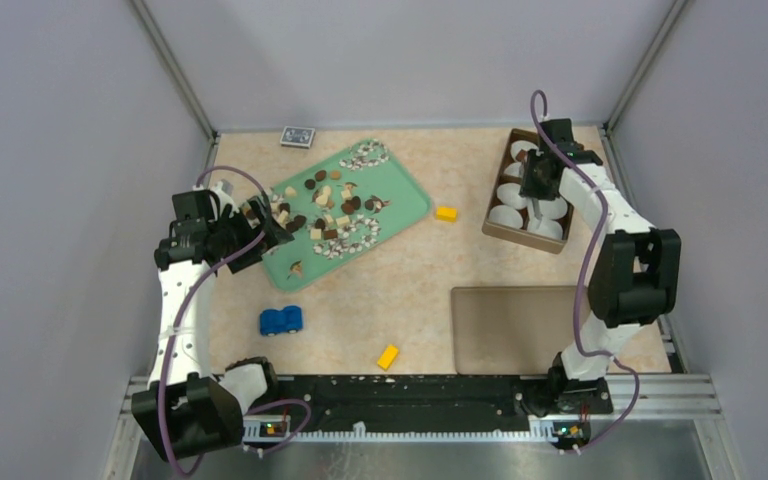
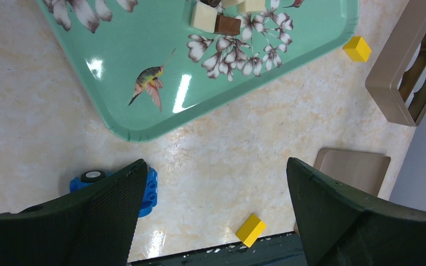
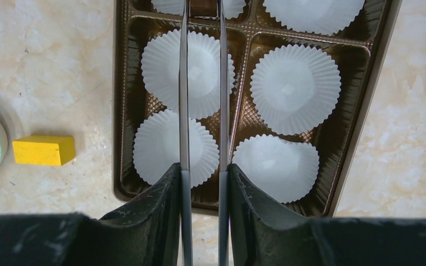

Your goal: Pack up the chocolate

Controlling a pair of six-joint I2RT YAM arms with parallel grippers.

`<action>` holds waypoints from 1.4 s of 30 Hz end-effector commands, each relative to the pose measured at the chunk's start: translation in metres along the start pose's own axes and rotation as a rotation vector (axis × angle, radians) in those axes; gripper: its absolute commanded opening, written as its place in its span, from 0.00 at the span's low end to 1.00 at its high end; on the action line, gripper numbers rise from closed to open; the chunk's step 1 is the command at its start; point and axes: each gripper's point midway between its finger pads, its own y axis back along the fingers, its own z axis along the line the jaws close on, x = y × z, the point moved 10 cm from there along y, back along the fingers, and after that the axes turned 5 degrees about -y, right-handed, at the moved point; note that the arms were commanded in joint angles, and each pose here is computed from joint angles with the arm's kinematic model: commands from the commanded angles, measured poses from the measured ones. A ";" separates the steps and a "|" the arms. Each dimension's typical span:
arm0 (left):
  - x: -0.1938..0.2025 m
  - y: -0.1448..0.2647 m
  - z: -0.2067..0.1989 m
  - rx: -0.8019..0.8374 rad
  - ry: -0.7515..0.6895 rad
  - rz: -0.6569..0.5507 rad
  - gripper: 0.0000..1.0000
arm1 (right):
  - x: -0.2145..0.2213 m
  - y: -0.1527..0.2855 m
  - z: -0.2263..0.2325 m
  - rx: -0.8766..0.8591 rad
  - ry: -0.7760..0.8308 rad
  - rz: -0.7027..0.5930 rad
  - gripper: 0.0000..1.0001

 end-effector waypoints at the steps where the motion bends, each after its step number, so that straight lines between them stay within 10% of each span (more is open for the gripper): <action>1: -0.005 0.005 -0.006 0.029 -0.018 -0.025 0.99 | -0.025 0.002 0.003 -0.025 -0.023 -0.093 0.15; 20: -0.007 0.004 -0.007 0.034 -0.015 -0.015 0.99 | -0.037 0.001 0.006 -0.048 -0.034 -0.100 0.36; 30: -0.006 0.006 -0.007 0.030 -0.020 -0.021 0.99 | -0.052 0.058 0.010 -0.144 -0.043 -0.257 0.14; 42: -0.005 0.009 -0.007 0.005 -0.013 -0.040 0.99 | 0.016 0.114 0.135 -0.404 0.333 -0.241 0.17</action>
